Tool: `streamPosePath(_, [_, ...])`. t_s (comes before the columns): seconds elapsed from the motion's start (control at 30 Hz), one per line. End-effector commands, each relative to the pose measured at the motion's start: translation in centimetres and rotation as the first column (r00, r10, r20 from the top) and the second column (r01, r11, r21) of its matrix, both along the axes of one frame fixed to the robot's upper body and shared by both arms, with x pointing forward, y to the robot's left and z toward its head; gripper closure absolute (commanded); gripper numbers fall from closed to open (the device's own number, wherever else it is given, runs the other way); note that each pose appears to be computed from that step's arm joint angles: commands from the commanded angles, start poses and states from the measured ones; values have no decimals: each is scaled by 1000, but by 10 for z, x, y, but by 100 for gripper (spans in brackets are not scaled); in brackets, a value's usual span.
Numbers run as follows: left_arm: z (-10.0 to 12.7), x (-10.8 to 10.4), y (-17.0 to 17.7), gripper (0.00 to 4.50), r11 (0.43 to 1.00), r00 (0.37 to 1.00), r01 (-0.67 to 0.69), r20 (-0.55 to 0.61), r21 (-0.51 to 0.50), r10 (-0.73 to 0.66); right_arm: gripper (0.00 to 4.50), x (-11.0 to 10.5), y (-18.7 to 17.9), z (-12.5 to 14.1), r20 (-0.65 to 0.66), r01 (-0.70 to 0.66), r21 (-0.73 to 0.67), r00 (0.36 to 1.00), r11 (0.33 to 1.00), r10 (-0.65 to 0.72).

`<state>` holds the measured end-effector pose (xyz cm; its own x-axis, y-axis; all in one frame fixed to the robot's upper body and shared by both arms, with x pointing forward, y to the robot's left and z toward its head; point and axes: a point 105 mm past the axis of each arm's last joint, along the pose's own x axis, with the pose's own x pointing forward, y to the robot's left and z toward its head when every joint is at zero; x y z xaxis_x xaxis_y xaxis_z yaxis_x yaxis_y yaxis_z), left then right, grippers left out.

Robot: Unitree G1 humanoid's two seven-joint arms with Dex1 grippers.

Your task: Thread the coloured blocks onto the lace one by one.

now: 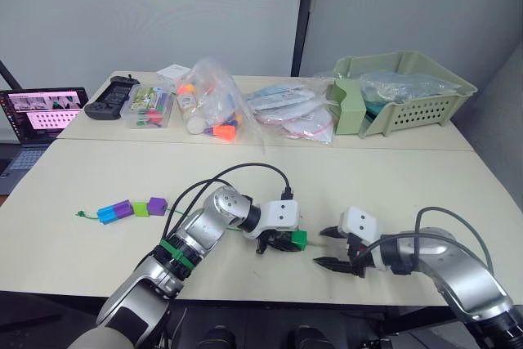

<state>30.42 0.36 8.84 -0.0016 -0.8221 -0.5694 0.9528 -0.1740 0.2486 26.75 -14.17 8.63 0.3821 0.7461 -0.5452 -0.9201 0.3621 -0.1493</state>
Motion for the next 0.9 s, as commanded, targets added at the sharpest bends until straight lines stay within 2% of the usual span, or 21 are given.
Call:
streamPosePath(0.03, [9,-1,-3,331,1000,999,25,35,-13,-24,251,3,-1,0,25,-23,-7,999,1000,23])
streamPosePath(0.1, [9,-1,-2,331,1000,999,24,35,-12,-24,327,4,-2,-2,22,-24,-10,999,1000,24])
streamPosePath(0.23, [9,-2,0,331,1000,999,25,32,-11,-24,444,5,-5,-3,20,-23,-18,1000,1000,23])
streamPosePath(0.47, [11,-3,5,331,1000,1000,17,20,-22,-17,450,7,-4,-1,34,-32,-15,999,999,32])
streamPosePath(0.63, [11,5,38,331,999,999,-52,13,14,52,450,8,-1,7,54,-54,-12,997,998,55])
streamPosePath(0.67, [11,7,49,331,997,997,-77,7,24,77,450,8,-1,8,58,-56,-14,997,998,57])
streamPosePath(0.77, [5,26,131,331,956,967,-253,23,150,253,450,10,-2,14,74,-62,-20,995,998,64])
streamPosePath(0.9, [3,33,176,331,921,944,-328,50,211,325,450,11,-3,16,79,-62,-21,995,998,63])
